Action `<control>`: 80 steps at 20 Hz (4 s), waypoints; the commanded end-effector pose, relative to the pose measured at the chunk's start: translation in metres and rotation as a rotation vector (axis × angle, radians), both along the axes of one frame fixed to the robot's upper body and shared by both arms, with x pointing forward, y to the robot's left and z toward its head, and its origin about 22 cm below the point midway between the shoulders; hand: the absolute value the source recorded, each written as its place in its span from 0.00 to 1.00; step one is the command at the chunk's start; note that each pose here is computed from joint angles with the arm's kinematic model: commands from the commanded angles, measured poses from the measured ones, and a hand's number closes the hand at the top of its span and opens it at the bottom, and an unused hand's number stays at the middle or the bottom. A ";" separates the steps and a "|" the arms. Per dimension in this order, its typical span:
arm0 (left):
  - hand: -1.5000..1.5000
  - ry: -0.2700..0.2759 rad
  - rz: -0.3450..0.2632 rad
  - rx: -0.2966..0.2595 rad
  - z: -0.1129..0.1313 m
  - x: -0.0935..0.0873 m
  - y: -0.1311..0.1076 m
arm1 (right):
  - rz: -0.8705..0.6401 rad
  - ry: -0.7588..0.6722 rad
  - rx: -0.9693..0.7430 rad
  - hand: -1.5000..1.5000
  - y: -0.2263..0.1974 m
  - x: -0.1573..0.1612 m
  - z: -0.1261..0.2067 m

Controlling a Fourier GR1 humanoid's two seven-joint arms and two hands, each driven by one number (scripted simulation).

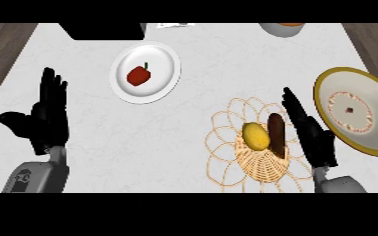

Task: Pick the lemon from the placemat and place it in the bowl

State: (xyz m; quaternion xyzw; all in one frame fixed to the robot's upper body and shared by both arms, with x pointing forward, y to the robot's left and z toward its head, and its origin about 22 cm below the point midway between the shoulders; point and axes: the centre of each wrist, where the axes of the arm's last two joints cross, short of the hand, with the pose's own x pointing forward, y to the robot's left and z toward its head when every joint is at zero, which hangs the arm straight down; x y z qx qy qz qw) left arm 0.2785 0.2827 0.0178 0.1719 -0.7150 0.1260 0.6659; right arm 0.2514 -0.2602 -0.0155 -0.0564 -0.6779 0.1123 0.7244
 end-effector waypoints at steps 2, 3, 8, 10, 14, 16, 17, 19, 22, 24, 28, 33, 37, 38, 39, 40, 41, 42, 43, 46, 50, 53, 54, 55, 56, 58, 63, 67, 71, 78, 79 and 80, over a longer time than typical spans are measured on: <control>0.50 0.026 -0.215 0.064 0.000 0.001 -0.019 | -0.028 -0.095 0.034 1.00 0.004 0.000 0.025; 0.50 0.037 -0.321 0.093 0.004 0.002 -0.021 | -0.037 -0.134 0.057 1.00 -0.001 0.005 0.023; 0.50 0.064 -0.692 0.109 0.004 -0.007 -0.076 | -0.182 -0.205 -0.384 1.00 -0.025 0.013 0.027; 0.50 0.090 -0.738 0.075 0.002 -0.008 -0.069 | -0.176 -0.164 -0.080 0.00 0.012 0.004 0.011; 0.50 0.084 -0.770 0.096 0.002 -0.025 -0.071 | -0.092 -0.235 -0.237 0.00 0.026 0.014 0.007; 0.50 0.088 -0.764 0.077 -0.002 -0.012 -0.067 | -0.029 -0.230 -0.386 0.00 0.012 0.013 0.009; 0.50 0.069 -0.770 0.092 0.013 -0.002 -0.072 | -0.014 -0.211 -0.455 0.00 0.009 0.031 0.040; 0.50 0.075 -0.774 0.075 0.002 -0.013 -0.096 | 0.032 -0.152 -0.561 0.00 0.008 0.027 0.037; 0.50 0.065 -0.771 0.078 0.007 -0.012 -0.086 | 0.055 -0.042 -0.745 0.00 0.018 0.049 0.061; 0.50 0.080 -0.768 0.093 0.004 -0.014 -0.082 | 0.127 0.086 -0.884 0.00 0.002 0.048 0.076; 0.50 0.065 -0.770 0.103 0.019 -0.005 -0.087 | 0.352 0.341 -0.975 0.00 0.011 0.052 0.100; 0.50 0.091 -0.773 0.084 0.011 -0.008 -0.077 | 0.438 0.502 -0.983 0.00 0.063 0.064 0.134; 0.50 0.069 -0.790 0.069 0.019 -0.005 -0.068 | 0.482 0.608 -0.953 0.00 0.084 0.071 0.122; 0.50 0.068 -0.768 0.089 0.019 -0.017 -0.082 | 0.459 0.602 -0.974 0.00 0.079 0.082 0.153; 0.50 0.072 -0.753 0.088 0.012 -0.019 -0.077 | 0.459 0.625 -0.994 0.00 0.086 0.076 0.151; 0.50 0.069 -0.765 0.099 0.010 -0.013 -0.087 | 0.461 0.627 -0.982 0.00 0.094 0.070 0.148; 0.50 0.070 -0.757 0.083 0.024 -0.014 -0.073 | 0.449 0.637 -0.999 0.00 0.104 0.070 0.142; 0.50 0.072 -0.757 0.098 0.013 -0.009 -0.079 | 0.465 0.639 -0.974 0.00 0.094 0.067 0.140; 0.50 0.073 -0.766 0.098 0.010 -0.017 -0.077 | 0.453 0.644 -0.997 0.00 0.107 0.061 0.123; 0.50 0.080 -0.761 0.079 0.010 -0.014 -0.076 | 0.449 0.622 -0.999 0.00 0.097 0.051 0.135; 0.50 0.065 -0.772 0.099 0.016 -0.018 -0.072 | 0.413 0.571 -1.032 0.00 0.108 0.057 0.119; 0.50 0.072 -0.772 0.104 0.025 -0.017 -0.075 | 0.383 0.527 -1.028 0.00 0.110 0.052 0.137; 0.50 0.083 -0.764 0.087 0.013 -0.018 -0.092 | 0.398 0.509 -1.052 0.00 0.122 0.041 0.117; 0.50 0.084 -0.774 0.084 0.018 -0.031 -0.088 | 0.387 0.506 -1.053 0.00 0.094 0.035 0.134; 0.50 0.086 -0.767 0.093 0.016 -0.019 -0.080 | 0.380 0.487 -1.050 0.00 0.116 0.036 0.106; 0.50 0.080 -0.764 0.085 -0.003 -0.006 -0.077 | 0.356 0.469 -1.034 0.00 0.102 0.035 0.102; 0.50 0.078 -0.764 0.077 0.017 -0.010 -0.077 | 0.301 0.444 -1.142 0.00 0.114 0.027 0.090; 0.50 0.076 -0.783 0.077 0.006 -0.010 -0.080 | 0.276 0.470 -1.138 0.00 0.089 0.028 0.070; 0.50 0.083 -0.775 0.073 0.020 -0.012 -0.084 | 0.285 0.505 -1.134 0.00 0.097 0.035 0.072; 0.50 0.066 -0.760 0.098 0.021 -0.014 -0.093 | 0.309 0.539 -1.114 0.00 0.070 0.039 0.044; 0.50 0.087 -0.756 0.101 0.020 0.000 -0.074 | 0.284 0.528 -1.118 0.00 0.087 0.047 0.043; 0.50 0.061 -0.758 0.100 0.007 -0.010 -0.066 | 0.294 0.514 -1.106 0.00 0.071 0.033 0.041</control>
